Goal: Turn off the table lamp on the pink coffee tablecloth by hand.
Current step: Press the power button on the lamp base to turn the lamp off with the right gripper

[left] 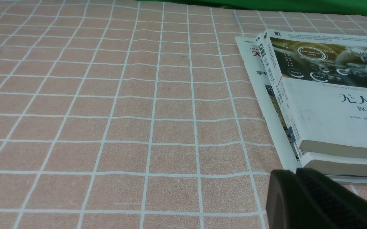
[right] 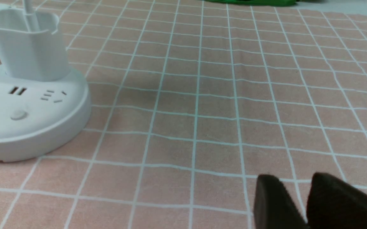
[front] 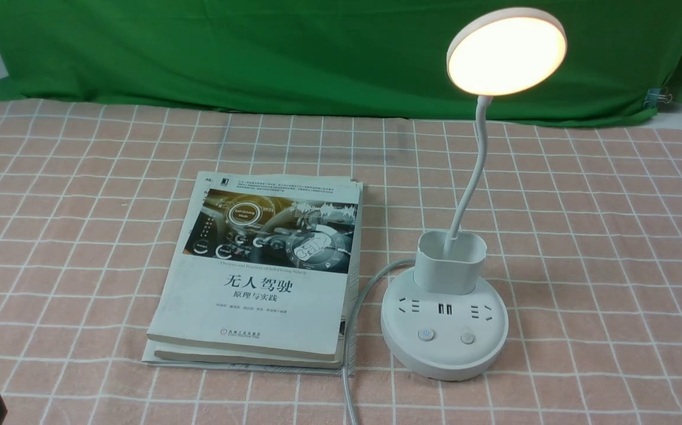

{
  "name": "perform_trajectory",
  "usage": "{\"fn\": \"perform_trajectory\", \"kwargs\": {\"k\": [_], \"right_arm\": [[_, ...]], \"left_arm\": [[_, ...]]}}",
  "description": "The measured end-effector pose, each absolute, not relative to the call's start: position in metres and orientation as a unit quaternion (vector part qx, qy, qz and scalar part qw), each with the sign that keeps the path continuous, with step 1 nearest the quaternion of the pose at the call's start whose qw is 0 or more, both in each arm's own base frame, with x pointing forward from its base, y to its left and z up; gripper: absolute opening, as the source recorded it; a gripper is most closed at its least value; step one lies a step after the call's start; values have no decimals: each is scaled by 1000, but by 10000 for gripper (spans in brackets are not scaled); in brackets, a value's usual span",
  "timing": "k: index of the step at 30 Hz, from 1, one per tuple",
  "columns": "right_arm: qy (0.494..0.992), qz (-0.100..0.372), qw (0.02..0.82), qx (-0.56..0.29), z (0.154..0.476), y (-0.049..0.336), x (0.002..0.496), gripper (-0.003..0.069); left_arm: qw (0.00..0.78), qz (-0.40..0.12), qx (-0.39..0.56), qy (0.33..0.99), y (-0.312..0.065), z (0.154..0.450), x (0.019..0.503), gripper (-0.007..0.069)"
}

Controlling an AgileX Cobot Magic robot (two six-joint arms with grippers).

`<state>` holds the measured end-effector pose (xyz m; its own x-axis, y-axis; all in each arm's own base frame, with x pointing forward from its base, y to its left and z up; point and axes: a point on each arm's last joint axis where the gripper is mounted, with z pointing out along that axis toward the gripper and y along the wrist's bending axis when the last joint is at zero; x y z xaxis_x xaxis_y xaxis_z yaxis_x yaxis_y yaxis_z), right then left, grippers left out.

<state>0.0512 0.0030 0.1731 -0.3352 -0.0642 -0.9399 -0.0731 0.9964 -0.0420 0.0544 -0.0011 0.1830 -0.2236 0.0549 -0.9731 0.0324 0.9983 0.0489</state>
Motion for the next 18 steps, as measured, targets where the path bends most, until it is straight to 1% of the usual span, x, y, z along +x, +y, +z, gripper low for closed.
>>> {"fn": "perform_trajectory", "kwargs": {"k": [7, 10, 12, 14, 17, 18], "right_arm": [[816, 4, 576, -42, 173, 3, 51, 238], [808, 16, 589, -29, 176, 4, 52, 238], [786, 79, 612, 35, 182, 5, 54, 238], [764, 126, 627, 85, 187, 6, 55, 238], [722, 189, 649, 150, 196, 5, 56, 238], [712, 200, 654, 159, 198, 5, 56, 238]], "left_arm": [[622, 9, 28, 782, -1, 183, 54, 6], [622, 9, 28, 782, -1, 183, 54, 6], [622, 9, 28, 782, -1, 183, 54, 6], [622, 9, 28, 782, -1, 183, 54, 6], [622, 9, 28, 782, -1, 183, 54, 6], [622, 9, 28, 782, -1, 183, 54, 6]]}}
